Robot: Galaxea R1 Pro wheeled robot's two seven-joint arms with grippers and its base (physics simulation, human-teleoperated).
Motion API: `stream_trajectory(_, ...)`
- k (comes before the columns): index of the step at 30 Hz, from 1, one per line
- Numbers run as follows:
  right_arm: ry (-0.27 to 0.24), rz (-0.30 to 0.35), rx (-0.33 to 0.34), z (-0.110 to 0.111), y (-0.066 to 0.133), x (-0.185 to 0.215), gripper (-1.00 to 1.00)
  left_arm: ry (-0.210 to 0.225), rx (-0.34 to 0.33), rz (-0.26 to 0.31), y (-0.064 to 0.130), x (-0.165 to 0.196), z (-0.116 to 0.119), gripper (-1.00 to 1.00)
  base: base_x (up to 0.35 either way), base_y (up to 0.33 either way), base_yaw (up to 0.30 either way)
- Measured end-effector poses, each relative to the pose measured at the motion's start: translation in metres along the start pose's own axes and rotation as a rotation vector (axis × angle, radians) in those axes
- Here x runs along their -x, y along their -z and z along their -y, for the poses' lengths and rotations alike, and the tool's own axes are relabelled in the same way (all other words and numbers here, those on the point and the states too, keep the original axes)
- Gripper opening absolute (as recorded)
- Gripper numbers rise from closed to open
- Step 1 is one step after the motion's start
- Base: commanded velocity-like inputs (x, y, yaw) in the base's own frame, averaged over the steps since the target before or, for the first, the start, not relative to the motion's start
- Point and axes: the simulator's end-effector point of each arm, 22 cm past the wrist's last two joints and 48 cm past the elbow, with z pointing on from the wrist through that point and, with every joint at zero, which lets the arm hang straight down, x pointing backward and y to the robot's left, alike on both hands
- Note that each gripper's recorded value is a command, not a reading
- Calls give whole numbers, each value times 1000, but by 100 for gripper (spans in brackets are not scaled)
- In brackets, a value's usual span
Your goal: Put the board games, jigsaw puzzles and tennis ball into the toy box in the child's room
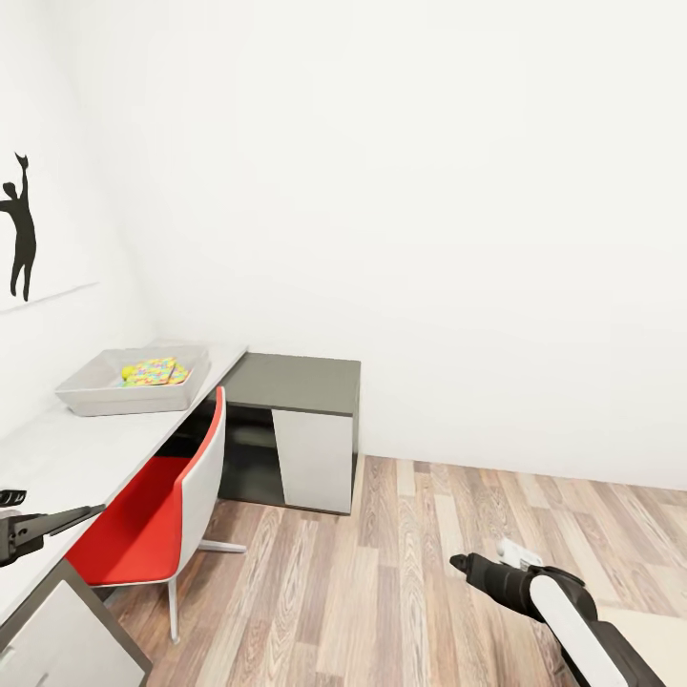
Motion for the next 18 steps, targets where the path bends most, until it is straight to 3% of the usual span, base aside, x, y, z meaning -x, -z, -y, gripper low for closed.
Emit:
stream_trajectory(5,-9,-9,18,-11,-2,-6,100,0,0,-1,0,0,0,100,-31,16,-53)
stream_trajectory(10,-14,-13,26,-16,-4,-9,100,1,1,-1,0,0,0,100,-155,117,-232)
stream_trajectory(18,-14,-14,27,-17,-4,-10,100,1,0,-1,0,0,0,100,-28,28,-237)
